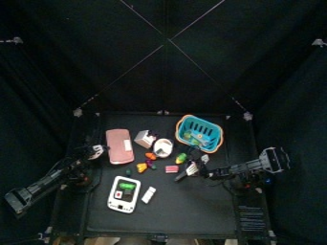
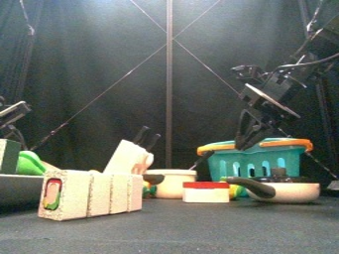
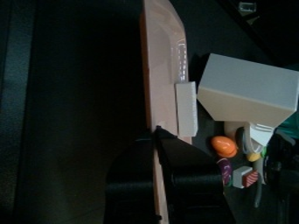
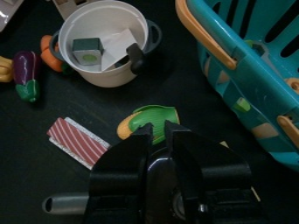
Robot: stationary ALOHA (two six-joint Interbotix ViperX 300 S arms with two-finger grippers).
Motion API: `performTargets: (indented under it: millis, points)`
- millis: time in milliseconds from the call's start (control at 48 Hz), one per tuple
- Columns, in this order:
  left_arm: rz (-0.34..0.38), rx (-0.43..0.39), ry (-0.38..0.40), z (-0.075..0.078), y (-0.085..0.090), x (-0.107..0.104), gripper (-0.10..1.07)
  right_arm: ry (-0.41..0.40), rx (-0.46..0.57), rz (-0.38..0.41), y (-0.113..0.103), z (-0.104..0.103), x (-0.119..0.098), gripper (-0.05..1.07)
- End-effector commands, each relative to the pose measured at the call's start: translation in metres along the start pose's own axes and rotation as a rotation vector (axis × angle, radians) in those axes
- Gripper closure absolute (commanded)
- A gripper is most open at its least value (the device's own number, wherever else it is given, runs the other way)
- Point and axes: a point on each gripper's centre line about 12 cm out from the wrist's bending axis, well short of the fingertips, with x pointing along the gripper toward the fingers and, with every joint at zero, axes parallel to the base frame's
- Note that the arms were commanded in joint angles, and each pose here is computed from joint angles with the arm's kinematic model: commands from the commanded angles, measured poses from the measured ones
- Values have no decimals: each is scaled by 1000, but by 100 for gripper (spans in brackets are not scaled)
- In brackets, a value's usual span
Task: Grab pink plate
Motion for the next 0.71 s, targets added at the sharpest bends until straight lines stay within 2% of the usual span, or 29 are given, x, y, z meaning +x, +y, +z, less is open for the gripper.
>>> performTargets:
  millis: [0, 292, 688]
  points:
    - [-33, 5, -21, 7, -11, -3, 68, -18, 19, 12, 3, 9, -2, 40]
    - [-53, 10, -22, 10, -18, -5, 68, -18, 20, 11, 4, 9, -2, 40]
    - [-143, 49, 29, 6, -44, -13, 68, -17, 19, 12, 3, 8, -2, 40]
